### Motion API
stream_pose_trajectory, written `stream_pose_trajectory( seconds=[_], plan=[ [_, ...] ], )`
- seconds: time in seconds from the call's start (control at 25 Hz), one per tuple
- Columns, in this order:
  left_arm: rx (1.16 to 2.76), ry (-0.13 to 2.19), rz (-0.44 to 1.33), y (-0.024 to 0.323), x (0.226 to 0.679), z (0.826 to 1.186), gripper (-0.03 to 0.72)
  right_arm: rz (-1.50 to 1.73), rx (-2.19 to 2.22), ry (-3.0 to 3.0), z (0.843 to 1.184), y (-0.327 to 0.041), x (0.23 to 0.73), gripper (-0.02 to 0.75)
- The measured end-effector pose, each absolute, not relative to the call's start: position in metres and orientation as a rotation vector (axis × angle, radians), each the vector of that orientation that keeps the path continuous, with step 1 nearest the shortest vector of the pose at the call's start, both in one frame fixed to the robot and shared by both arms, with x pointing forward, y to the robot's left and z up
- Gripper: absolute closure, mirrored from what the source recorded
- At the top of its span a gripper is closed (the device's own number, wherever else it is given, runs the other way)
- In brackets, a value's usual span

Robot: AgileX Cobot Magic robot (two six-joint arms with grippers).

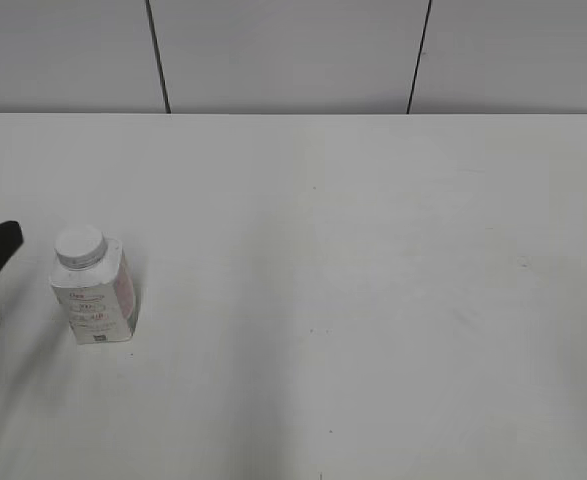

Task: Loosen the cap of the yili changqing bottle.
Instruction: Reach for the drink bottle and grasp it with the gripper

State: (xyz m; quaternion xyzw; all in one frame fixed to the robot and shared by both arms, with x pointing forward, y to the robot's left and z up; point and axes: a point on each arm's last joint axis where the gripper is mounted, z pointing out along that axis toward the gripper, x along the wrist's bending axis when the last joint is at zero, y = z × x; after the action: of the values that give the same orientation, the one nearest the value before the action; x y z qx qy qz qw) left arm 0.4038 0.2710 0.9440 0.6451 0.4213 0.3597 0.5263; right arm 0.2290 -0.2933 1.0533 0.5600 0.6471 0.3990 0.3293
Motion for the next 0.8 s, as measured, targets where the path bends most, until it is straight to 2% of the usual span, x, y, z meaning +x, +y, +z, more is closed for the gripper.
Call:
stream_pose_trajectory(
  seconds=[0.28, 0.36, 0.56, 0.8],
  plan=[
    [1.653, 0.869, 0.785, 0.261, 0.408, 0.924, 0.247, 1.044, 1.465, 1.693, 1.053, -0.293, 0.229, 0.151],
    [1.669, 0.870, 0.750, 0.259, 0.409, 0.918, 0.221, 1.044, 1.465, 1.693, 1.053, -0.293, 0.229, 0.151],
    [1.715, 0.944, 0.643, 0.258, 0.411, 0.896, 0.097, 1.044, 1.465, 1.693, 1.053, -0.293, 0.229, 0.151],
    [1.791, 0.997, 0.579, 0.259, 0.413, 0.874, 0.084, 1.044, 1.465, 1.693, 1.053, -0.293, 0.229, 0.151]
  ],
)
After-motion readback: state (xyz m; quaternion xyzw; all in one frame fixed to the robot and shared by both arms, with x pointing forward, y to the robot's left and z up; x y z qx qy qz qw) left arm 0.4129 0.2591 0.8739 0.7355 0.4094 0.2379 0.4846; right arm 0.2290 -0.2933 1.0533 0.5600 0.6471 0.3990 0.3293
